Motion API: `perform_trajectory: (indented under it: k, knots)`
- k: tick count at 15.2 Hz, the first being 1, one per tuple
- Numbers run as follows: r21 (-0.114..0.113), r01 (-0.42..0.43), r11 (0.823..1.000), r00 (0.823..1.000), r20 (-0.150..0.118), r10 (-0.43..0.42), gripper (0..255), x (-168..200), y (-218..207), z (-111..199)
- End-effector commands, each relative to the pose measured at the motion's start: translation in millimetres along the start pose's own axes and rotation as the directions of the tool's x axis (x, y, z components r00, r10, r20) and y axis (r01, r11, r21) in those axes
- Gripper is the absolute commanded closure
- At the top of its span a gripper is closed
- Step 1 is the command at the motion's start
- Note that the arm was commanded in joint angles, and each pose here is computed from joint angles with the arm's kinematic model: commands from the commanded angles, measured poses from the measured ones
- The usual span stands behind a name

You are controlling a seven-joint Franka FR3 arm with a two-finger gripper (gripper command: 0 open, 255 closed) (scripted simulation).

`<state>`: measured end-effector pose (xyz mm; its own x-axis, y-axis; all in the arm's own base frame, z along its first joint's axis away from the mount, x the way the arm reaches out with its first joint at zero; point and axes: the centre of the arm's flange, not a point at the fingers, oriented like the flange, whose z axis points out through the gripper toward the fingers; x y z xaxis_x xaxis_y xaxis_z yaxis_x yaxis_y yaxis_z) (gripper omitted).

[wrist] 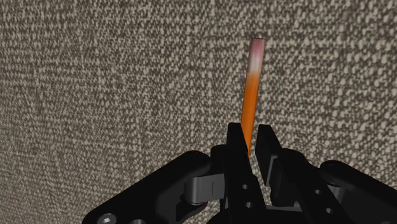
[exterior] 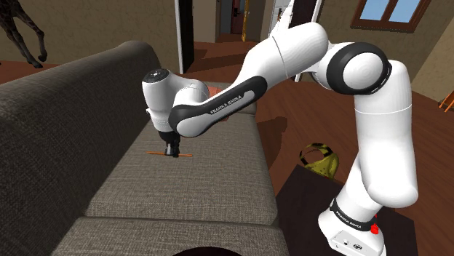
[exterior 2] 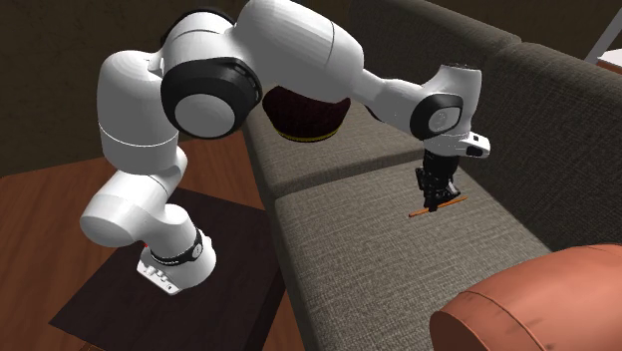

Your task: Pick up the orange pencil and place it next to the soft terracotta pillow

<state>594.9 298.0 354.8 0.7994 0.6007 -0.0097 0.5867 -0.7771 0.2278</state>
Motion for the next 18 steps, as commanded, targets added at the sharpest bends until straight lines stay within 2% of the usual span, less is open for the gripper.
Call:
perform_trajectory:
  k: [1,6,10,18]
  knots:
    - [0.0,0.0,1.0,1.0,0.0,0.0,0,0.0,0.0,0.0]
    - [0.0,0.0,1.0,1.0,0.0,0.0,0,0.0,0.0,0.0]
    - [0.0,0.0,1.0,1.0,0.0,0.0,0,0.0,0.0,-50.0]
    - [0.0,0.0,1.0,1.0,0.0,0.0,0,0.0,0.0,-50.0]
